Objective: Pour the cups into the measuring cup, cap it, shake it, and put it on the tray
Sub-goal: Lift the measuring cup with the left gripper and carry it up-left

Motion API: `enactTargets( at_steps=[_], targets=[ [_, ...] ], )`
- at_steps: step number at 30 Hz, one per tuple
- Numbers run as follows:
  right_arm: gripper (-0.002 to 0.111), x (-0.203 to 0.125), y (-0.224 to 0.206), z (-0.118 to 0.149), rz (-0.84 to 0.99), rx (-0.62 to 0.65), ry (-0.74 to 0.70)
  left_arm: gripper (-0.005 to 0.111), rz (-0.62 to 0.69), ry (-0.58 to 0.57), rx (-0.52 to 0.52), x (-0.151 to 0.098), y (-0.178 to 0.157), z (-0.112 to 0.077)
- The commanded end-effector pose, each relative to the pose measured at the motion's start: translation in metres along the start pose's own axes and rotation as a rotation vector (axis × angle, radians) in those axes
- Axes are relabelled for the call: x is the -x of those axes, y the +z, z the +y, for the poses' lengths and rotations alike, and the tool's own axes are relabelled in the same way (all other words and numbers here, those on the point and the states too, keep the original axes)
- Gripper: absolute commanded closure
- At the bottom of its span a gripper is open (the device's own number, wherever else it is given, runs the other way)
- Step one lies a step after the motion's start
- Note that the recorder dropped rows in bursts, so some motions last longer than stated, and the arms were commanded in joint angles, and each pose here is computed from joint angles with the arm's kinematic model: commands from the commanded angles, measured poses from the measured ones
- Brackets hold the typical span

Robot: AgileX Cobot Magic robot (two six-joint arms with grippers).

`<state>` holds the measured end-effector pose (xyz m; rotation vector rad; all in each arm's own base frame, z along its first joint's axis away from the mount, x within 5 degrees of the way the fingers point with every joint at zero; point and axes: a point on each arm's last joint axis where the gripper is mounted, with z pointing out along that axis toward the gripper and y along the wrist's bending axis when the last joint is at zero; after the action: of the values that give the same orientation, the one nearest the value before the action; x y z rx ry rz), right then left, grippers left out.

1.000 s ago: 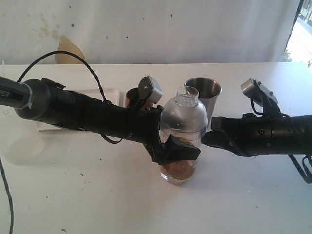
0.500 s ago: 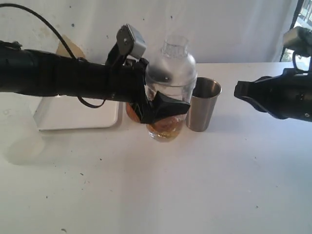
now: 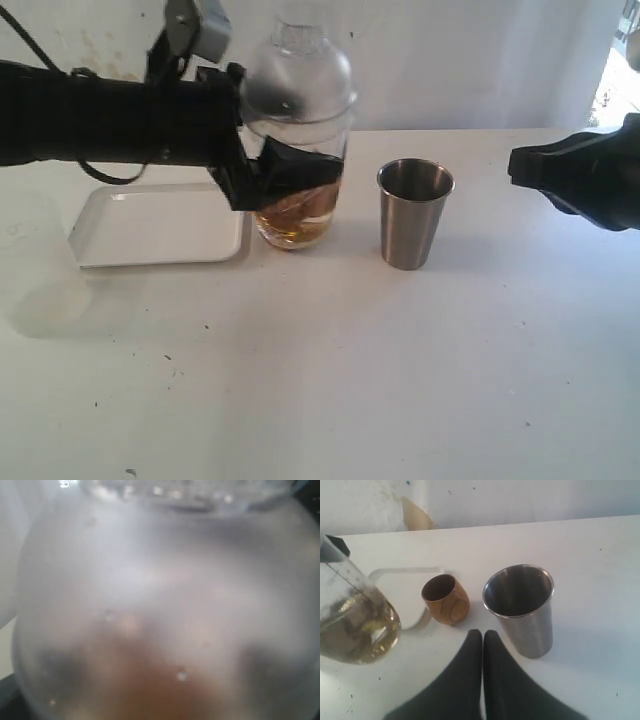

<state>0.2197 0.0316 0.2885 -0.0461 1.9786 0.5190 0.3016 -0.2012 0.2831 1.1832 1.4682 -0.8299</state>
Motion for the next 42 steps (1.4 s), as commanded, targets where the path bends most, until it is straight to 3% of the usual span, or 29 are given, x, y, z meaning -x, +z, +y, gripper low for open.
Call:
enactTargets(
  at_steps=[1,4,5,7,8,9,10,11,13,14,16,18,20,22,23,24,25,27,28,30,31,32,34,35,38,39,42],
  targets=[
    [0.108,0.0,-0.002,0.001,0.002,-0.001,-0.002,0.107,-0.184,0.021,-0.183,0.026,-0.008,-0.024],
    [0.108,0.0,-0.002,0.0,0.001,-0.006,-0.004,0.107,-0.025,0.022,0.094,0.017,-0.007,-0.003],
    [0.108,0.0,-0.002,0.001,0.002,-0.002,-0.004,0.107,-0.016,0.013,0.138,0.014,-0.015,0.007],
    [0.108,0.0,-0.002,0.001,0.005,-0.003,-0.008,0.107,-0.102,-0.058,0.027,0.016,-0.026,0.006],
    [0.108,0.0,-0.002,0.001,0.006,-0.001,-0.008,0.107,-0.163,-0.081,-0.082,0.02,-0.03,-0.002],
    [0.108,0.0,-0.002,0.001,0.005,-0.001,-0.007,0.107,-0.201,-0.039,-0.155,0.024,-0.03,-0.012],
    [0.108,0.0,-0.002,0.001,0.005,-0.001,-0.004,0.107,-0.203,0.009,-0.158,0.026,-0.029,-0.019],
    [0.108,0.0,-0.002,0.001,0.004,-0.003,-0.004,0.107,-0.158,0.024,-0.086,0.027,-0.027,-0.019],
    [0.108,0.0,-0.002,0.0,0.006,-0.004,-0.009,0.107,-0.026,0.03,0.172,0.022,-0.033,-0.001],
    [0.108,0.0,-0.003,0.001,0.007,-0.002,-0.015,0.107,-0.01,0.023,0.219,0.02,-0.039,0.006],
    [0.108,0.001,-0.005,0.002,-0.001,-0.003,-0.02,0.107,-0.107,-0.038,0.089,0.023,-0.048,0.003],
    [0.108,0.002,-0.006,0.003,-0.008,-0.001,-0.021,0.107,-0.179,0.001,-0.057,0.027,-0.048,-0.013],
    [0.108,0.003,-0.008,0.003,-0.019,-0.006,-0.021,0.107,-0.141,0.034,-0.007,0.029,-0.044,-0.021],
    [0.108,0.004,-0.01,0.004,-0.023,-0.005,-0.023,0.107,-0.022,0.03,0.207,0.022,-0.048,-0.006],
    [0.108,0.004,-0.011,0.004,-0.028,-0.004,-0.024,0.107,-0.002,0.024,0.256,0.019,-0.053,0.001],
    [0.108,0.004,-0.011,0.005,-0.03,-0.003,-0.019,0.107,-0.021,0.009,0.248,0.019,-0.058,0.004],
    [0.108,0.005,-0.013,0.005,-0.036,-0.004,-0.02,0.107,-0.073,-0.02,0.171,0.021,-0.061,0.0],
    [0.108,0.006,-0.014,0.006,-0.042,-0.003,-0.022,0.107,-0.154,0.031,0.02,0.028,-0.06,-0.017],
    [0.108,0.006,-0.016,0.007,-0.048,-0.001,-0.025,0.107,-0.125,0.036,0.065,0.029,-0.059,-0.018],
    [0.108,0.007,-0.018,0.008,-0.055,0.0,-0.026,0.107,-0.005,0.034,0.283,0.023,-0.062,-0.003],
    [0.108,0.008,-0.02,0.009,-0.063,0.002,-0.026,0.107,0.009,0.027,0.322,0.022,-0.066,0.002],
    [0.108,0.009,-0.021,0.01,-0.07,0.005,-0.03,0.107,-0.014,0.0,0.305,0.021,-0.071,0.004],
    [0.108,0.011,-0.027,0.013,-0.091,0.004,-0.044,0.107,-0.137,-0.008,0.099,0.027,-0.074,-0.012],
    [0.108,0.012,-0.03,0.014,-0.104,0.003,-0.046,0.107,-0.159,0.036,0.054,0.029,-0.074,-0.019],
    [0.108,0.015,-0.037,0.017,-0.135,0.002,-0.055,0.107,-0.031,0.029,0.27,0.022,-0.077,-0.009],
    [0.108,0.015,-0.04,0.018,-0.145,0.006,-0.056,0.107,-0.022,0.014,0.291,0.018,-0.081,-0.006],
    [0.108,0.017,-0.047,0.022,-0.173,0.01,-0.067,0.107,-0.137,0.013,0.085,0.021,-0.082,-0.024]
  ],
)
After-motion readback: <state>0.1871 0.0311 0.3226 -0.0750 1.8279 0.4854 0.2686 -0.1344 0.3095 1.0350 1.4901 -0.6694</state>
